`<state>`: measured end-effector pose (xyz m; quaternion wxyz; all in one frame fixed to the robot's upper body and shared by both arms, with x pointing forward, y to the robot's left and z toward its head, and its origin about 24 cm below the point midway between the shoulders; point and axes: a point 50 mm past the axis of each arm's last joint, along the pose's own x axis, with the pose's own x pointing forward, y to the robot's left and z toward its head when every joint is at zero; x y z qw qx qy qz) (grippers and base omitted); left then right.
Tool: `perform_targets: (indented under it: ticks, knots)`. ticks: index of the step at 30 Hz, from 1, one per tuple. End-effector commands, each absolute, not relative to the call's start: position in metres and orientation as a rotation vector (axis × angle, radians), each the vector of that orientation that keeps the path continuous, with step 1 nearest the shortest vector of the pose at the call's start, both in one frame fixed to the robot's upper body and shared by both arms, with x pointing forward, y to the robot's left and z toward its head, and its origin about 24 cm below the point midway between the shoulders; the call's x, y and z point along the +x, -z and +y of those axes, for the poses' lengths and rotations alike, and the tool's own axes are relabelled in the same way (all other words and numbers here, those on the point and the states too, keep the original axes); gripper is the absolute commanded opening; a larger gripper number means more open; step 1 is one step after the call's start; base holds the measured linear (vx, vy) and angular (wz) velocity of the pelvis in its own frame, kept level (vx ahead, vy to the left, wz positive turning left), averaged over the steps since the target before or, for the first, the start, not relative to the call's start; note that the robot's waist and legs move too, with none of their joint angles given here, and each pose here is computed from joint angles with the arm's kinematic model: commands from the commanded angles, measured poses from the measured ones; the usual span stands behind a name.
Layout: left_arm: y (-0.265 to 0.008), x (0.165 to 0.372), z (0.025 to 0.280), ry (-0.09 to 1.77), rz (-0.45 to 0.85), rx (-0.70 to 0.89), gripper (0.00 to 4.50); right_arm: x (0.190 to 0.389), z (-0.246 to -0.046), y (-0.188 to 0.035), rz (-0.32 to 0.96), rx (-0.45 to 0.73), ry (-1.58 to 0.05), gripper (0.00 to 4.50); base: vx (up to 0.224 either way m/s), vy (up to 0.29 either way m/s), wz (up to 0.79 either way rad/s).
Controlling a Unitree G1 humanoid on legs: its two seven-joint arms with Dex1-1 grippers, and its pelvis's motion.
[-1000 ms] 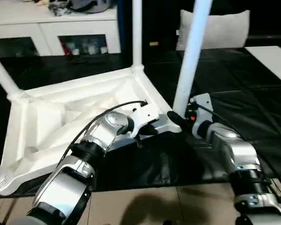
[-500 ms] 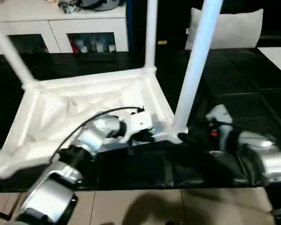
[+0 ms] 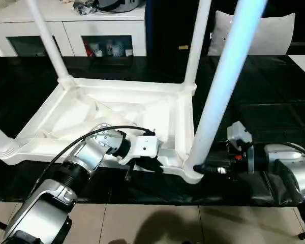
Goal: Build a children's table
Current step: Rotate leg to tighten
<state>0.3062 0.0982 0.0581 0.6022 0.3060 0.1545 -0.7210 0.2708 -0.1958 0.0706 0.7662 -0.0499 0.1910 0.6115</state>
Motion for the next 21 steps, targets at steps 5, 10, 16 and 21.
perform_targets:
  ticks: [5, 10, 16, 21]
  knots:
    - [-0.0561, 0.2978, 0.09, 1.761, 0.341, 0.753, 0.0, 0.2681, -0.1895, -0.0743, 0.404, -0.099, -1.403, 3.21, 0.0, 0.0, 0.0]
    - [-0.0562, 0.2983, 0.0907, 1.758, 0.342, 0.752, 0.0, 0.2668, -0.1872, -0.0755, 0.402, -0.075, -1.425, 2.77, 0.0, 0.0, 0.0]
    - [-0.056, 0.2992, 0.0923, 1.751, 0.345, 0.747, 0.0, 0.2652, -0.1856, -0.0755, 0.399, -0.048, -1.435, 2.17, 0.0, 0.0, 0.0]
    - [-0.0599, 0.3015, 0.0879, 1.723, 0.345, 0.673, 0.0, 0.2689, -0.1817, -0.0723, 0.403, 0.002, -1.347, 2.05, 0.0, 0.0, 0.0]
